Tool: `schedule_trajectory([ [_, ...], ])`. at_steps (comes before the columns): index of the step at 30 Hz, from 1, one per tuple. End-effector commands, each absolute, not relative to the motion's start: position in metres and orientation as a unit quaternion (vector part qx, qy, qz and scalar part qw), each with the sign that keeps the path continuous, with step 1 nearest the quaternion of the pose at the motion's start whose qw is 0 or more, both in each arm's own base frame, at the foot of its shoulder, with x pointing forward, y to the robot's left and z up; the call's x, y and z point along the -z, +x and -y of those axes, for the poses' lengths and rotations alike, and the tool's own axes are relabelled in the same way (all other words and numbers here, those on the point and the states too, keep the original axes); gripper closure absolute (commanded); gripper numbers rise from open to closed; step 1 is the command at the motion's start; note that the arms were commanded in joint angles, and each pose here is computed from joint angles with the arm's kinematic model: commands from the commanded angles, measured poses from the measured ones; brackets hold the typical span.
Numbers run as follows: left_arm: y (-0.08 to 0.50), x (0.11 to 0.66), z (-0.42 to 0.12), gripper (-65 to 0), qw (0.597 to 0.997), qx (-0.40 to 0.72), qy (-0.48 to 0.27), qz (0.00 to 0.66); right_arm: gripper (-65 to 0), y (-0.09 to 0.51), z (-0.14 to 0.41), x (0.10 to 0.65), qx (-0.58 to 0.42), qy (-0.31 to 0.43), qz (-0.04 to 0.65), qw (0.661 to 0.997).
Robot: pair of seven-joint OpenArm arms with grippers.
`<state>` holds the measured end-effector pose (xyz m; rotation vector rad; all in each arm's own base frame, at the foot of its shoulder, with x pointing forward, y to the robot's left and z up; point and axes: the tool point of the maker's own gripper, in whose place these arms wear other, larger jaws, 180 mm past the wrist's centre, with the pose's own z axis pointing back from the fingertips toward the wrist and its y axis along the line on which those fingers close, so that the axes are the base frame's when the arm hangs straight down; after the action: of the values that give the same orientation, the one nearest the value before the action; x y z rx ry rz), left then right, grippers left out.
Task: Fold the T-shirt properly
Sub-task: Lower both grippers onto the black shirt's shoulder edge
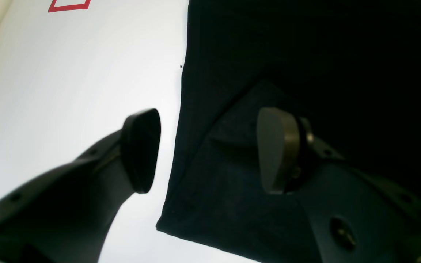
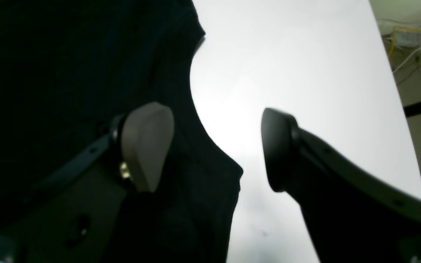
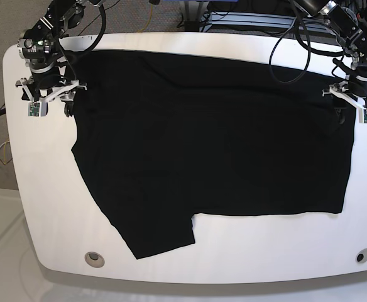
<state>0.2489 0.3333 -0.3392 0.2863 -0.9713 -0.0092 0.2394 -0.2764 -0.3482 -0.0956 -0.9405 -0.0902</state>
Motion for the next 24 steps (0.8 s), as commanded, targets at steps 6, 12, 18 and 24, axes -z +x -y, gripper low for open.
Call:
schedule_trajectory([
  [6,0.27,0.323,-0.322,-39.9,0.853,0.021,0.122,0.506,-40.8,0.267,0.257,0.337,-0.025,-0.022,0.469,0.883],
  [12,0.27,0.328,-0.322,-39.9,0.857,0.018,0.118,0.502,-40.8,0.274,0.249,0.336,-0.046,-0.015,0.469,0.882],
  [18,0.268,0.332,-0.326,-39.9,0.86,0.014,0.12,0.496,-40.5,0.289,0.237,0.33,-0.077,-0.009,0.475,0.877],
  [24,0.268,0.332,-0.326,-39.7,0.86,0.015,0.12,0.495,-40.5,0.297,0.231,0.33,-0.095,-0.002,0.473,0.876],
])
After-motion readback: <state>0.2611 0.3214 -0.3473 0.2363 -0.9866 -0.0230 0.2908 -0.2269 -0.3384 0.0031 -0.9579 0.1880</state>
